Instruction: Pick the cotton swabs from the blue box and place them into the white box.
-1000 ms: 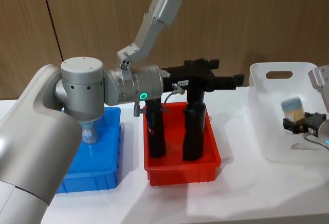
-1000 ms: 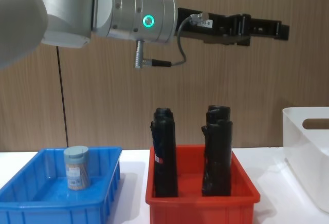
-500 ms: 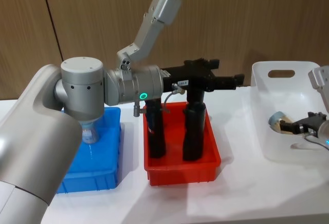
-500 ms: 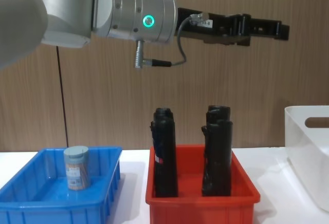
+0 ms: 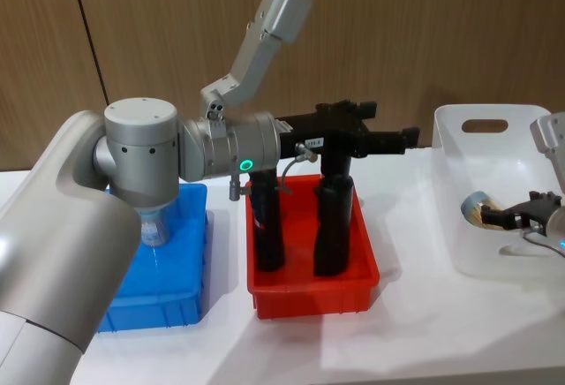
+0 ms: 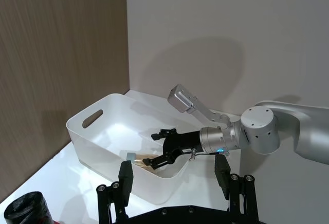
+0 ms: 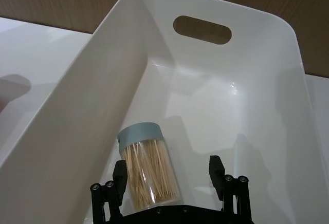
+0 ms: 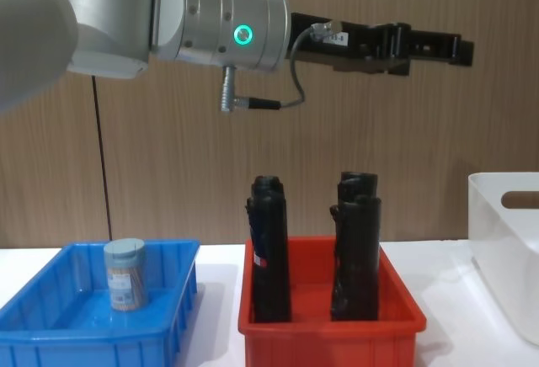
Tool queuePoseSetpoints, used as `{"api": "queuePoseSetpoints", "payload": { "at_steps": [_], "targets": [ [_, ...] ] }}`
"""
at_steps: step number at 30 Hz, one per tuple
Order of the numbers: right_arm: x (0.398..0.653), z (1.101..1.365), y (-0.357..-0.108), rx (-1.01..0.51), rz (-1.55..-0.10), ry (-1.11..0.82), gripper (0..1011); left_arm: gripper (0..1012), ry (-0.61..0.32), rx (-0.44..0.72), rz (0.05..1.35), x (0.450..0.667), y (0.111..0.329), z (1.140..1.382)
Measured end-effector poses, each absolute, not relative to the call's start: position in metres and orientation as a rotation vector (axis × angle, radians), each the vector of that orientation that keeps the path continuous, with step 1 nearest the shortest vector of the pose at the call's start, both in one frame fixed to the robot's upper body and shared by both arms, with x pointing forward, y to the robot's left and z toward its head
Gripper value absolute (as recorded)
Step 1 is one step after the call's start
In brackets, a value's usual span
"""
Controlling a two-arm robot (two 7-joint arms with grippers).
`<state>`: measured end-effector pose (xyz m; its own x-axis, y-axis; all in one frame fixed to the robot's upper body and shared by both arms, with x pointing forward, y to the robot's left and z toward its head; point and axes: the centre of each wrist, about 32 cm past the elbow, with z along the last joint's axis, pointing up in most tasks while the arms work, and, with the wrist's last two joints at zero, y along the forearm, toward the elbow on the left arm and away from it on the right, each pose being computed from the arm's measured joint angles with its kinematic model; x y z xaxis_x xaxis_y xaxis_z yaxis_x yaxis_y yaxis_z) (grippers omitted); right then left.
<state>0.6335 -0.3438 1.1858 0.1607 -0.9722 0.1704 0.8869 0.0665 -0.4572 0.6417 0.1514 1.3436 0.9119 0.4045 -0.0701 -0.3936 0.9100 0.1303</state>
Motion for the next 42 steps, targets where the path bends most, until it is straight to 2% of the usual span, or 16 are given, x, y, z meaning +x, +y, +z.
{"api": "queuePoseSetpoints", "payload": {
  "at_steps": [22, 36, 42],
  "targets": [
    [0.619, 1.202, -0.334, -0.432, -1.424, 0.112, 1002, 1004, 0.096, 0.114, 0.412, 0.642, 0.151, 1.344],
    [0.598, 1.208, -0.33, -0.343, -1.436, 0.074, 1002, 1004, 0.096, 0.114, 0.412, 0.642, 0.151, 1.344],
    [0.58, 1.207, -0.33, -0.282, -1.453, 0.044, 1002, 1004, 0.096, 0.114, 0.412, 0.642, 0.151, 1.344]
  ]
}}
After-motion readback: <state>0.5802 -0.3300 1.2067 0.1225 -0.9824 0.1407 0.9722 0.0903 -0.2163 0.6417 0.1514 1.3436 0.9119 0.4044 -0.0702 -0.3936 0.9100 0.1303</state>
